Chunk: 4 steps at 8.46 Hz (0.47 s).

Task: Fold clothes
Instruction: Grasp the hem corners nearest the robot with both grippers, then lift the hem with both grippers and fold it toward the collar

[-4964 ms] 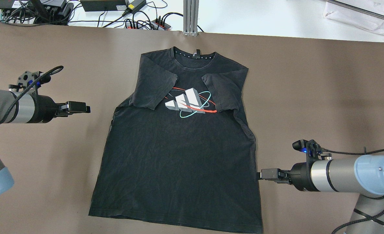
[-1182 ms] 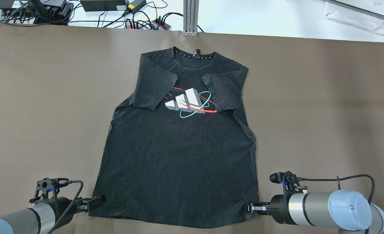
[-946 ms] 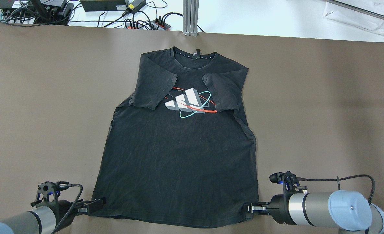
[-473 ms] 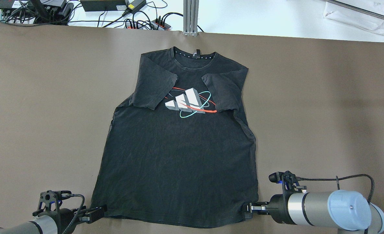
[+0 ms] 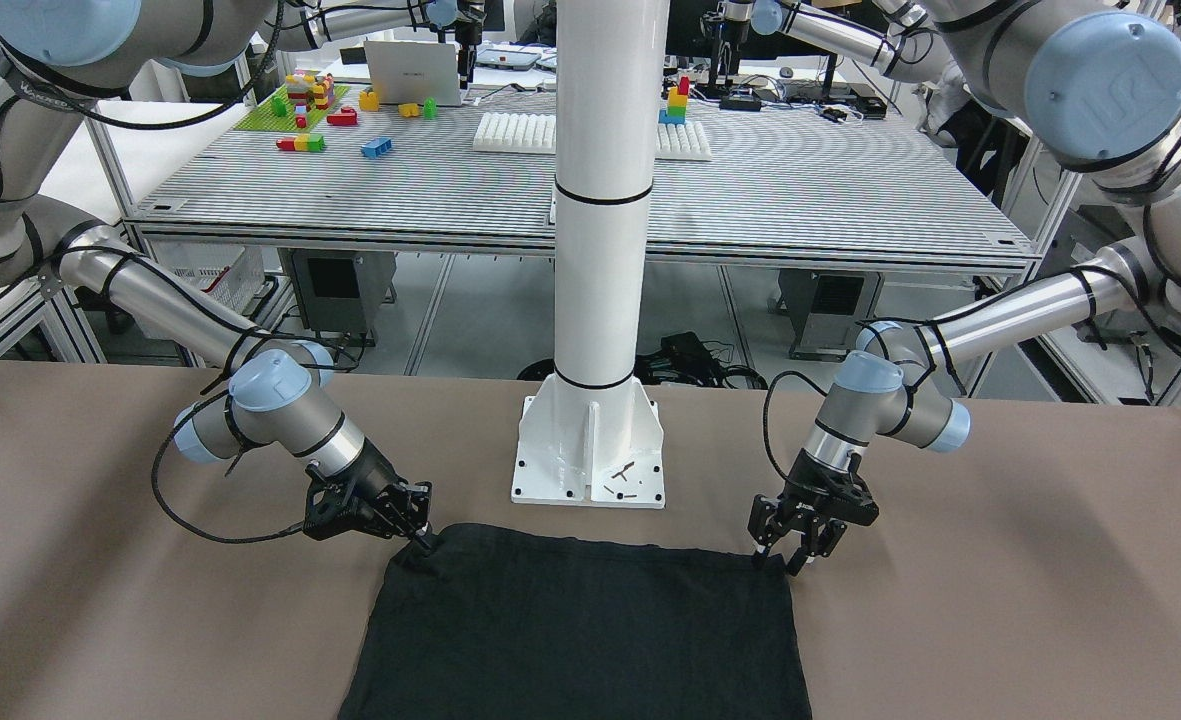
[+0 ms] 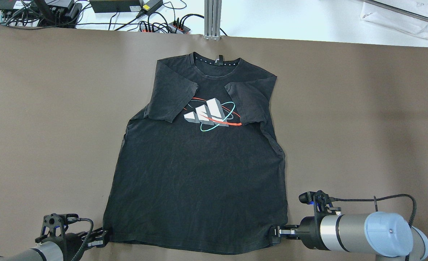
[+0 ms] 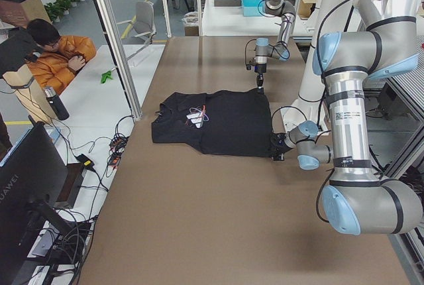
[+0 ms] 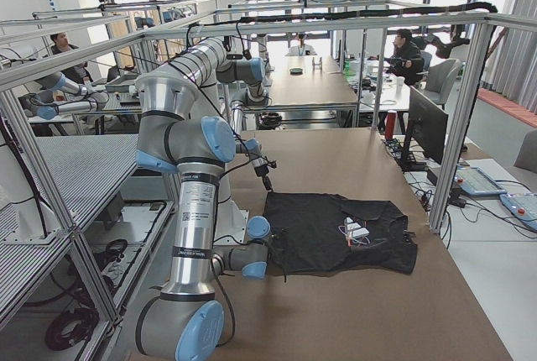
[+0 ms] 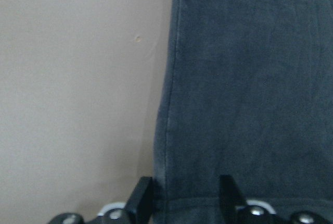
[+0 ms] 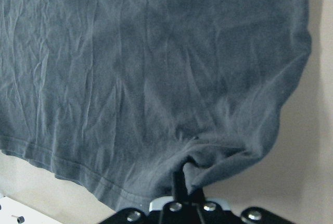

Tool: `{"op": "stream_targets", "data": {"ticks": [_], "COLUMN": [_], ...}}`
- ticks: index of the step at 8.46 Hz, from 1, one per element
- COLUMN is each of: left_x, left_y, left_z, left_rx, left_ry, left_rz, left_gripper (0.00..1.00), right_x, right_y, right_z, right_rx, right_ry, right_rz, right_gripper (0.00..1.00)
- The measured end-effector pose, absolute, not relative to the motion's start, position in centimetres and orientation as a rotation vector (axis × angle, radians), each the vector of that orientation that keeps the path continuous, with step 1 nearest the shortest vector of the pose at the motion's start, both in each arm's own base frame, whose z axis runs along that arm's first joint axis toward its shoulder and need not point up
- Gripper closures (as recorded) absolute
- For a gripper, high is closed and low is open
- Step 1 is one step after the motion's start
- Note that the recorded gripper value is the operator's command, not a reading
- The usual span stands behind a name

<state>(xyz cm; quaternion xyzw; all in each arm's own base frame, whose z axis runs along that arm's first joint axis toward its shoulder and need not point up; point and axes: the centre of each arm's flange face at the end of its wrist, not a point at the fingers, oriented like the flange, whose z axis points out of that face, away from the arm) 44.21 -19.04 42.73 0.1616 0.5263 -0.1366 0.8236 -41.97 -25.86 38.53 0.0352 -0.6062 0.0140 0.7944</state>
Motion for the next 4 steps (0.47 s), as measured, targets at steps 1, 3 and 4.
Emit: {"op": "stream_targets", "data": {"ticks": [1, 3, 4], "left_x": [44.3, 44.2, 43.8], "left_y": [-19.0, -18.9, -18.9], "left_z": [42.6, 41.7, 40.9], "left_rx": [0.344, 0.337, 0.329], "left_ry": [1.123, 1.142, 1.158], "left_rz": [-0.291, -0.291, -0.288], "left_gripper": [1.00, 1.00, 1.00], "right_x": [-42.0, -42.0, -41.9], "right_y": [-25.9, -25.9, -25.9], "right_z": [38.5, 38.3, 37.9], "right_rx": [0.076, 0.077, 0.078], "right_ry": [-1.303, -1.308, -1.315], "right_rz": [0.030, 0.029, 0.027], "right_gripper": [1.00, 1.00, 1.00]}}
